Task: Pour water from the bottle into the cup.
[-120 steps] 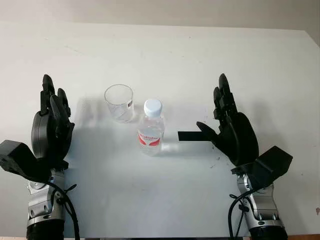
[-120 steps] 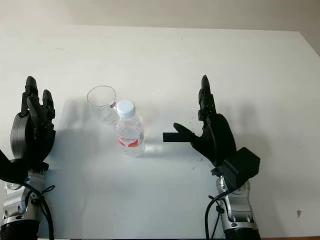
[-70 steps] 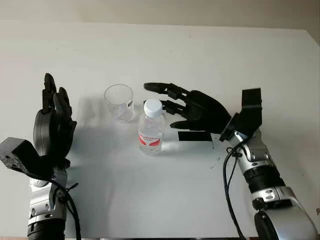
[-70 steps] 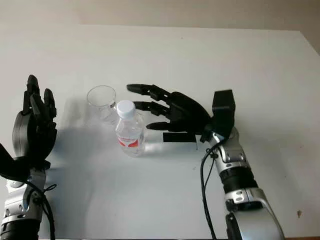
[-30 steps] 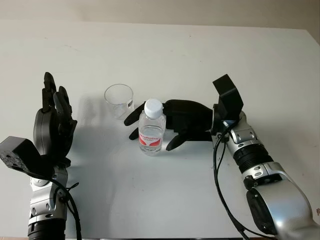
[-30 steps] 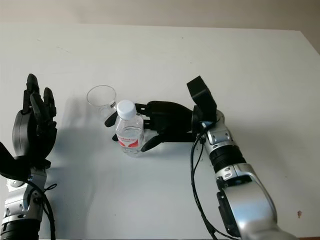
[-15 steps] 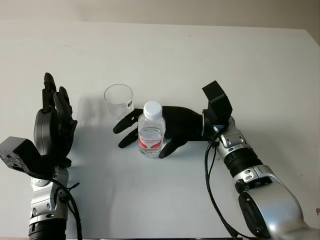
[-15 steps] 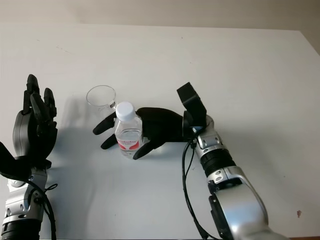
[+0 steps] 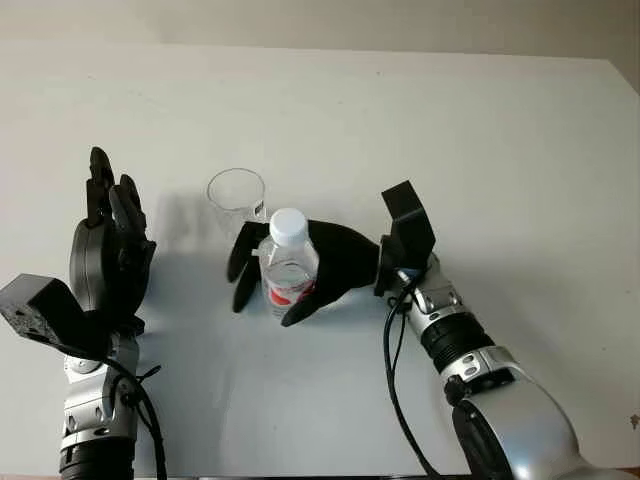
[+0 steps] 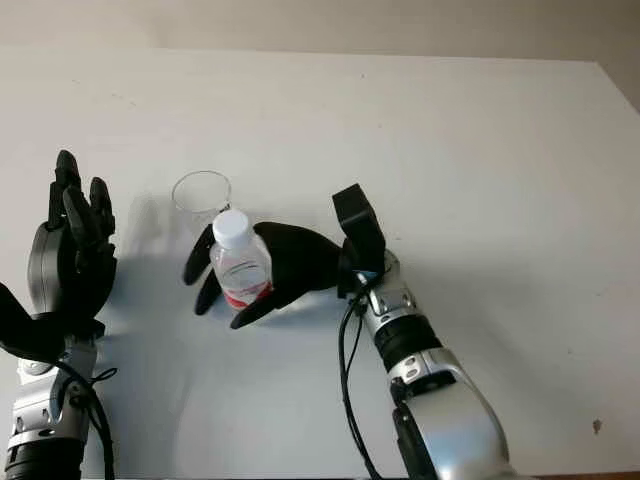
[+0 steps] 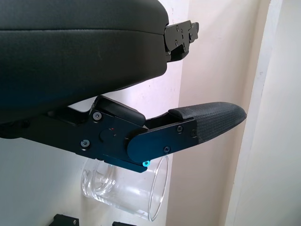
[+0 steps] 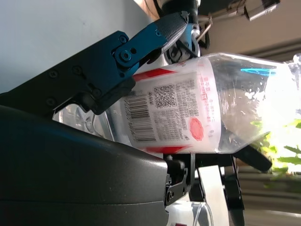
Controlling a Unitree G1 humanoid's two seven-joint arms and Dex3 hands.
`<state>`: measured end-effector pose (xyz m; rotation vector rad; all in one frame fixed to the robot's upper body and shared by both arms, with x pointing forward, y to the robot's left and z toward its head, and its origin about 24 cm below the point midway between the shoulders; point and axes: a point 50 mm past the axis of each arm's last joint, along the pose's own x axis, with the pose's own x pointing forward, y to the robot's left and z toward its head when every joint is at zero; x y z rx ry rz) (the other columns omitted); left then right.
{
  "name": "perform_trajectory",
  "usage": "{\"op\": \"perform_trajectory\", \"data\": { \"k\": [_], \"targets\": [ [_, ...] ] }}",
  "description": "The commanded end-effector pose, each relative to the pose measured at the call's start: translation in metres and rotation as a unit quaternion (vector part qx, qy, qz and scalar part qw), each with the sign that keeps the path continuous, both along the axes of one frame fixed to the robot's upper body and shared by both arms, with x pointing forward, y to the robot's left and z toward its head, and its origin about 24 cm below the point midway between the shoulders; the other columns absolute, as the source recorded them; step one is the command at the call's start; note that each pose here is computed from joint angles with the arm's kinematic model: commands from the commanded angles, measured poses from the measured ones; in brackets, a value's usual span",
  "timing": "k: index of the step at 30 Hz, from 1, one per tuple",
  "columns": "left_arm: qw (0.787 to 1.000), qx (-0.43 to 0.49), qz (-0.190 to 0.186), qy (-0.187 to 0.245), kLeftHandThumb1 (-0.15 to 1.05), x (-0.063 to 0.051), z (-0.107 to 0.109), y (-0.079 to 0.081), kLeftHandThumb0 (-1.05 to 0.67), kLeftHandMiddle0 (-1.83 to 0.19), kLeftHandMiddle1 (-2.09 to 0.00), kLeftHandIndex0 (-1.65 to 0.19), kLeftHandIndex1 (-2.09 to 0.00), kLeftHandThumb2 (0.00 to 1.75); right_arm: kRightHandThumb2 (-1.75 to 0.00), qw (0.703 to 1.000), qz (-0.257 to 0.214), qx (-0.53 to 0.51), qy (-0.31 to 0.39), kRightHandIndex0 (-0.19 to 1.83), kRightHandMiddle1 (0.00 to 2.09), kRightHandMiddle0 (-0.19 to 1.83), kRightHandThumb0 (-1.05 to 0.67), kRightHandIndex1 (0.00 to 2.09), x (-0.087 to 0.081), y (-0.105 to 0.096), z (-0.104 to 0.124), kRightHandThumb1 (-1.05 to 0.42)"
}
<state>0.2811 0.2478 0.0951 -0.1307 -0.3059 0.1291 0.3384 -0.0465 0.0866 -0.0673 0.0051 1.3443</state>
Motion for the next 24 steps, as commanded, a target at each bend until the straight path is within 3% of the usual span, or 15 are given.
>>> {"op": "perform_trajectory", "data": {
  "k": [1, 3, 6, 14, 19, 24],
  "targets": [
    [1.0, -0.003, -0.001, -0.004, 1.05, 0.001, 0.0, -0.001, -0.79, 0.17, -0.05, 0.19, -0.02, 0.68, -0.06, 1.0, -0.011, -0.018, -0.014, 1.15, 2.09, 0.93, -0.38, 2.09, -0.006, -0.003, -0.011, -0.78],
    [1.0, -0.001, 0.001, -0.004, 1.05, 0.001, 0.0, 0.0, -0.79, 0.17, -0.05, 0.19, -0.02, 0.68, -0.06, 0.999, -0.019, -0.024, -0.042, 1.58, 2.09, 1.42, -0.33, 2.09, -0.007, -0.004, -0.011, -0.83],
    [1.0, 0.0, 0.002, -0.004, 1.05, 0.0, 0.0, 0.0, -0.79, 0.17, -0.05, 0.19, -0.02, 0.68, -0.07, 0.996, -0.017, -0.036, -0.074, 1.75, 2.09, 1.71, -0.31, 2.09, -0.009, -0.005, -0.009, -0.88],
    [1.0, 0.004, 0.002, -0.005, 1.05, 0.001, 0.0, 0.002, -0.79, 0.18, -0.05, 0.19, -0.01, 0.67, -0.08, 0.994, -0.01, -0.05, -0.093, 1.71, 2.09, 1.8, -0.24, 2.09, -0.013, -0.011, -0.006, -1.0],
    [1.0, 0.006, 0.004, -0.005, 1.05, 0.001, 0.0, 0.002, -0.79, 0.17, -0.06, 0.19, -0.02, 0.68, -0.12, 0.993, -0.032, -0.039, -0.108, 1.71, 2.09, 1.83, -0.12, 2.09, -0.016, -0.016, -0.001, -1.05],
    [1.0, 0.007, 0.004, -0.004, 1.05, 0.002, 0.001, 0.002, -0.79, 0.17, -0.05, 0.19, -0.02, 0.69, -0.15, 0.991, -0.057, 0.013, -0.119, 1.76, 2.09, 1.83, -0.16, 2.09, -0.018, -0.023, 0.01, -1.05]
  ]
}}
